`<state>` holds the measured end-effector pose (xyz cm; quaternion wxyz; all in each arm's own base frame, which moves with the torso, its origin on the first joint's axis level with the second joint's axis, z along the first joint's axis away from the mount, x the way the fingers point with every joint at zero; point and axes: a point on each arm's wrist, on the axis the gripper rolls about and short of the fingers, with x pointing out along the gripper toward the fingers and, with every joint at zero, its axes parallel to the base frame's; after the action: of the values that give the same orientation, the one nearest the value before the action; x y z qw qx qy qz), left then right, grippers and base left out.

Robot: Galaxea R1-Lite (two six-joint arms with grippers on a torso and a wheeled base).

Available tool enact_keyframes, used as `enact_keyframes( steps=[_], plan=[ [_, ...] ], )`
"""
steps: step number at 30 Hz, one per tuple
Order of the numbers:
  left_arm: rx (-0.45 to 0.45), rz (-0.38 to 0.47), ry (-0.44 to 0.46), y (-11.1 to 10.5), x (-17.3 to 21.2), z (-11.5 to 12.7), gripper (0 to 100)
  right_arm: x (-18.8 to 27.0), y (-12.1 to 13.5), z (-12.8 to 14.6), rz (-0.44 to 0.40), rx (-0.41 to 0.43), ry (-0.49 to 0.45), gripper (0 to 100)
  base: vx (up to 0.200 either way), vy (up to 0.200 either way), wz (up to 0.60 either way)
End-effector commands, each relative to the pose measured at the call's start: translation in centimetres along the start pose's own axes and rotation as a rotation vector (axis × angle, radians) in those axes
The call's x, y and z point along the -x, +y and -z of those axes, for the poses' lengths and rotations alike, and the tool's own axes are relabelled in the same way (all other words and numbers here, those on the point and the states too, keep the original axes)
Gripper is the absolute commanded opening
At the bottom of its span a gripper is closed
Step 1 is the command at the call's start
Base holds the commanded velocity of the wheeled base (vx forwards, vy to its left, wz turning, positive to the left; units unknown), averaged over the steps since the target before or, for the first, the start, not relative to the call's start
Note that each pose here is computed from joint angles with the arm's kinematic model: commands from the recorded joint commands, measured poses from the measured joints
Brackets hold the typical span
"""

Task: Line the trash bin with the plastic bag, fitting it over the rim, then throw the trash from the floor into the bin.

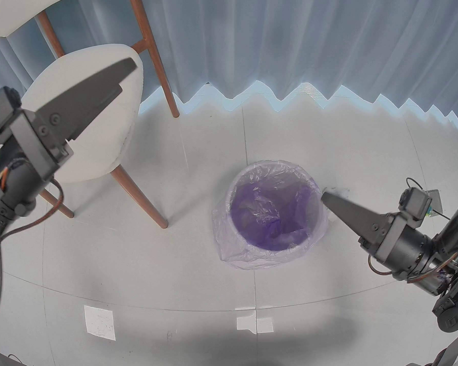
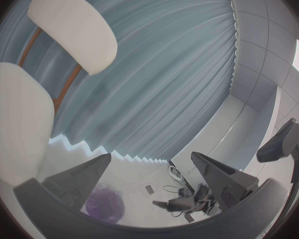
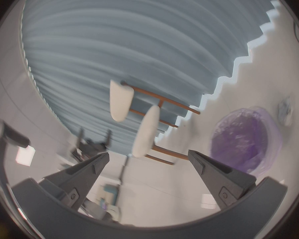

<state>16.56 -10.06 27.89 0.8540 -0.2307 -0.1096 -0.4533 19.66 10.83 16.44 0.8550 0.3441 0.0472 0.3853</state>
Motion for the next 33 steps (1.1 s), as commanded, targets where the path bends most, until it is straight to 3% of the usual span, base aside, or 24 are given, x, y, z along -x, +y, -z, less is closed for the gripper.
enact_keyframes(
  steps=[1, 8, 20, 27, 33],
  plan=[
    [-0.024, 0.062, -0.091, -2.8, 2.2, -3.7, 100, -0.3, -5.3, 3.2, 0.187, 0.079, 0.151, 100, 0.0, -0.2, 0.0],
    [-0.024, 0.068, -0.064, -3.3, 3.0, -4.3, 100, -0.1, -7.5, 3.7, 0.275, 0.096, 0.175, 100, 0.0, -0.2, 0.0],
    [-0.041, 0.083, -0.092, -4.1, 3.6, -5.2, 100, -1.3, -9.8, 4.2, 0.356, 0.257, 0.191, 100, 0.0, -0.2, 0.0],
    [-0.027, 0.064, -0.055, -4.0, 3.9, -4.8, 100, -2.3, -12.3, 5.6, 0.402, 0.239, 0.248, 100, 0.0, -0.2, 0.0],
    [-0.039, 0.072, -0.065, -4.6, 5.1, -4.8, 100, -3.8, -15.5, 6.3, 0.481, 0.235, 0.238, 100, 0.0, -0.133, 0.0]
  ],
)
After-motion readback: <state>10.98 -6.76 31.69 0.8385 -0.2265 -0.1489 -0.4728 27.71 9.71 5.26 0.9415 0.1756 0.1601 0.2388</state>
